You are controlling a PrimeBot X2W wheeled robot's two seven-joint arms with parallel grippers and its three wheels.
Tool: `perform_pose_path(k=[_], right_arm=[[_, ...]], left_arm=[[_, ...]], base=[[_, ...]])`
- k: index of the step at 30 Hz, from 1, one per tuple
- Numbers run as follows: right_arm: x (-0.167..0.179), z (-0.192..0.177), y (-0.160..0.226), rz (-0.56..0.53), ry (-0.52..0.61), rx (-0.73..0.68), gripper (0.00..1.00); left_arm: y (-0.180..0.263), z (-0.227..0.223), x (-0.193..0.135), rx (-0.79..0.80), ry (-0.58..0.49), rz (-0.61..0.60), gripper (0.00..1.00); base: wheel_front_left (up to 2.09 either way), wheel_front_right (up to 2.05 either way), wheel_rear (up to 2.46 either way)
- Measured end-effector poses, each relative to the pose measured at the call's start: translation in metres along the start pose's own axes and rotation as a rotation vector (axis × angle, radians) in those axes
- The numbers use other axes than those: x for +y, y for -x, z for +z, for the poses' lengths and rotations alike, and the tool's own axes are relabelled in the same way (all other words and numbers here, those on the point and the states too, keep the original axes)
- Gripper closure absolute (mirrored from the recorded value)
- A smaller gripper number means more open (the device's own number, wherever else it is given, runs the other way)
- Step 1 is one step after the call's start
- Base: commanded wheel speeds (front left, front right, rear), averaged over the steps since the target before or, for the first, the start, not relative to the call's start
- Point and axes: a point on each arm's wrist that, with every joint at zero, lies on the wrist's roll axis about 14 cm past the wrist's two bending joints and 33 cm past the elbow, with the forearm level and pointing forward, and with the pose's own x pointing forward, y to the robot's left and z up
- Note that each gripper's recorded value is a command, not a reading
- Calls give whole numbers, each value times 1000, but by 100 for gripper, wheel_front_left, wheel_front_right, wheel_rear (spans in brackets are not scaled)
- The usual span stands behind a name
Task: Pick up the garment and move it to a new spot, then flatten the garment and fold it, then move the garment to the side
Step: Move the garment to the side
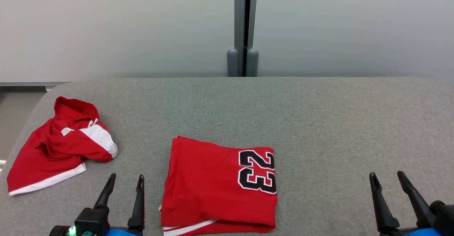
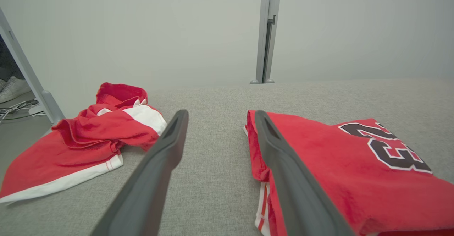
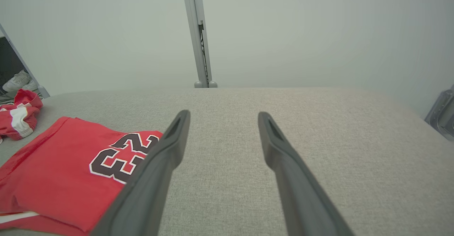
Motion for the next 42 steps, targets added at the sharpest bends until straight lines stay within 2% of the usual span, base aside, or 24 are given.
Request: perform_pose_path(k=[13, 20, 26, 34, 42], right_arm=[[1, 3, -1, -2, 9, 3, 0], [6, -20, -14, 17, 10, 89, 0], [43, -62, -37, 135, -24, 216, 0], [116, -122, -58, 345, -104, 382, 0], [134, -161, -59, 383, -134, 530, 0]], left_arm=[[0, 2, 3, -8, -1, 9, 0], [-19, 17, 3, -56, -13, 3, 0], [-36, 23, 11, -75, -13, 28, 0], [-50, 22, 27, -75, -6, 77, 0], [-48, 22, 36, -78, -11, 114, 0]], base=[[0, 0, 0], [0, 0, 0], [0, 0, 0], [0, 0, 0], [0, 0, 0]])
